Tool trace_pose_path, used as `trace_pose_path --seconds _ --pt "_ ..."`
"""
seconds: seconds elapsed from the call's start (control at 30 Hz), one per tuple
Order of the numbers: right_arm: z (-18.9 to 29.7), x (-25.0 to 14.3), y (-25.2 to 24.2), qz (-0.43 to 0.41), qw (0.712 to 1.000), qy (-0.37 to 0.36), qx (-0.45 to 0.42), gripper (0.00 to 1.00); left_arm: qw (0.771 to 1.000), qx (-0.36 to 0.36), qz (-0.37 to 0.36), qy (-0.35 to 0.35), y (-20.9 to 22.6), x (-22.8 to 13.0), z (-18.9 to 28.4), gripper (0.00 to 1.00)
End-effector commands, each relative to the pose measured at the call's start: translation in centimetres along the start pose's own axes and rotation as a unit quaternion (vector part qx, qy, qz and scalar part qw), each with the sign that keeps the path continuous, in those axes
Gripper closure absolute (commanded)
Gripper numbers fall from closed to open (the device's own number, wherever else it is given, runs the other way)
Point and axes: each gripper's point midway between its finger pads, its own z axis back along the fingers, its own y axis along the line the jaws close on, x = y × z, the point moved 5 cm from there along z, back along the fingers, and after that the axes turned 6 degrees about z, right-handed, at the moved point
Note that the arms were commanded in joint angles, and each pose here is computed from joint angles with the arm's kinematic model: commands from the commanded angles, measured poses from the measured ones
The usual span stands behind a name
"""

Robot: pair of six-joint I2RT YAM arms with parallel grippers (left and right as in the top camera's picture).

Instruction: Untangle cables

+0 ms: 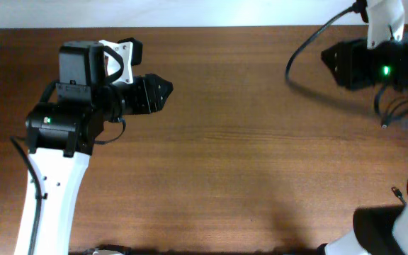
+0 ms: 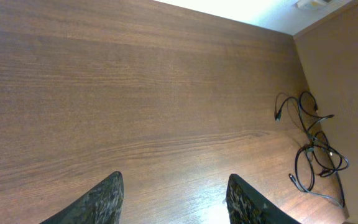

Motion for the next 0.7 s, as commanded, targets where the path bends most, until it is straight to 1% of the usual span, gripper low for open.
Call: trace_pose_path --seconds 0.0,0.03,0.07,0.1,0.13,0.17,0.33,0.37,0.4,0.47,0.6,0.63,0.67 --pt "4.5 -0.3 3.6 0.031 0.998 -0.039 -0.037 0.50 1.000 0.003 -0.011 -0.013 -0.6 -0.6 2.0 0.48" --pt "5.7 -0.5 4.8 0.046 0.997 -0.053 -0.027 0.50 1.000 0.002 -0.015 -0.019 -0.8 -0.7 2.5 0.46" --pt "6.5 -0.6 5.6 0.054 0.996 -0.064 -0.016 0.44 1.000 -0.001 -0.018 -0.025 -1.1 -0.7 2.9 0.43" --pt "7.2 -0.8 6.1 0.059 0.995 -0.074 -0.008 0.01 0.999 -0.004 -0.021 -0.032 -1.3 -0.7 3.3 0.39" --pt "7.4 -0.8 6.1 0.059 0.995 -0.075 -0.009 0.01 0.999 -0.006 -0.023 -0.034 -1.4 -0.7 3.5 0.29" --pt "7.2 -0.8 6.0 0.059 0.996 -0.073 -0.009 0.01 0.999 -0.006 -0.023 -0.034 -1.4 -0.7 3.5 0.00" --pt "6.4 -0.6 6.0 0.058 0.996 -0.065 -0.008 0.01 0.999 -0.006 -0.014 -0.033 -1.4 -0.8 3.5 0.01" --pt "6.4 -0.6 6.0 0.058 0.996 -0.064 -0.008 0.01 0.999 -0.007 -0.002 -0.033 -1.4 -0.8 3.5 0.01" --pt "6.2 -0.5 6.0 0.058 0.996 -0.062 -0.007 0.01 0.999 -0.008 0.036 -0.032 -1.4 -0.8 3.5 0.01" --pt "6.1 -0.5 6.0 0.058 0.996 -0.061 -0.007 0.01 0.997 -0.009 0.075 -0.032 -1.4 -0.8 3.5 0.01" --pt "6.0 -0.5 5.9 0.058 0.996 -0.060 -0.007 0.01 0.996 -0.007 0.087 -0.026 -1.3 -1.0 3.5 0.01" --pt "6.0 -0.5 5.9 0.058 0.996 -0.060 -0.007 0.01 0.995 0.002 0.097 -0.008 -1.0 -1.8 3.5 0.01" --pt "6.0 -0.5 5.9 0.058 0.996 -0.060 -0.007 0.01 0.991 0.028 0.122 0.036 -0.2 -3.8 3.7 0.01"
